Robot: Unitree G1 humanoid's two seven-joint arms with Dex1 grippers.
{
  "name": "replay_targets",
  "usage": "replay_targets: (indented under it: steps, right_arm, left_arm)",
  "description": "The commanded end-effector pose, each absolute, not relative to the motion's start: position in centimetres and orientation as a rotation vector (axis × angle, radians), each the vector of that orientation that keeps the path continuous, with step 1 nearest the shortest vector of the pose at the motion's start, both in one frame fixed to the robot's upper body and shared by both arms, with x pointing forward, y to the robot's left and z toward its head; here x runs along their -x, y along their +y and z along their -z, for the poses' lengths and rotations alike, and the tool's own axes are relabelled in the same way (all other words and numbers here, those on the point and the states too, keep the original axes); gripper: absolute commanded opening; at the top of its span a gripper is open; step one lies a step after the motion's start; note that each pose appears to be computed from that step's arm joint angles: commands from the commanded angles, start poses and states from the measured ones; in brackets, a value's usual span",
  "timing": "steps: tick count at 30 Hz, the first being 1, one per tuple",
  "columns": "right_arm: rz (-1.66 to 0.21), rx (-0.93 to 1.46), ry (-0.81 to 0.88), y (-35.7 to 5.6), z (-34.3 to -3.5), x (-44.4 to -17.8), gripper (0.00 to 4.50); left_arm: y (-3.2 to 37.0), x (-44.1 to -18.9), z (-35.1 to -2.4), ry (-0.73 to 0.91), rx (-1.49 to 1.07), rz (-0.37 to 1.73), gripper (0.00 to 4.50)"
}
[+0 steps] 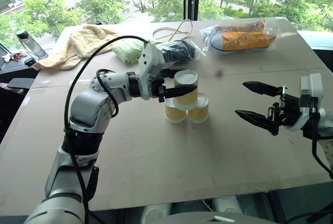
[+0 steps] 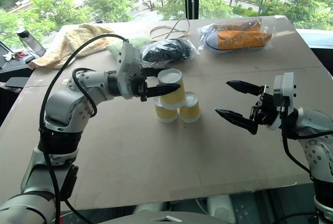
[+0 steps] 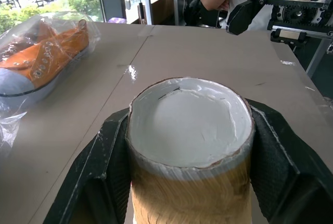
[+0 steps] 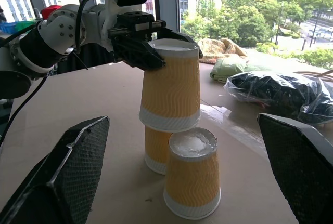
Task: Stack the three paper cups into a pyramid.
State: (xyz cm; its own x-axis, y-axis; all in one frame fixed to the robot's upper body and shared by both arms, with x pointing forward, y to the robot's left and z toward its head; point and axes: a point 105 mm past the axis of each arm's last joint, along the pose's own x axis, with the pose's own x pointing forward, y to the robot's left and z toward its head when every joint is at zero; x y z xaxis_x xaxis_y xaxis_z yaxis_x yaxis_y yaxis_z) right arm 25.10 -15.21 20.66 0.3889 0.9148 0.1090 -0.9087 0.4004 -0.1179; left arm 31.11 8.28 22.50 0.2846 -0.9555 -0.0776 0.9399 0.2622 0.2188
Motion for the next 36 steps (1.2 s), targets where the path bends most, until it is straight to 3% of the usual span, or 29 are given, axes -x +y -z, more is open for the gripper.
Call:
replay_targets:
  steps: [1,17,18,21,36]
  right_arm:
    - [-1.171,0.069,-0.225,-14.8,-22.0,-24.5,4.5]
    - [-1.181,0.07,-0.23,-14.7,-21.9,-24.8,4.5]
    - [-1.181,0.07,-0.23,-14.7,-21.9,-24.8,4.5]
    - [-1.179,0.072,-0.229,-14.8,-21.9,-24.8,4.5]
    - [-1.148,0.062,-0.195,-15.8,-20.6,-25.1,4.5]
  left_arm:
    - [8.2,-30.9,-23.5,-0.144,-0.263,1.281,2.36]
    - [8.0,-31.4,-22.2,-0.135,-0.26,1.271,2.36]
    - [8.0,-31.5,-22.2,-0.142,-0.259,1.267,3.39]
    - [8.1,-31.8,-22.7,-0.165,-0.26,1.246,4.47]
    - [10.5,-28.2,-28.2,-0.399,-0.08,1.227,4.47]
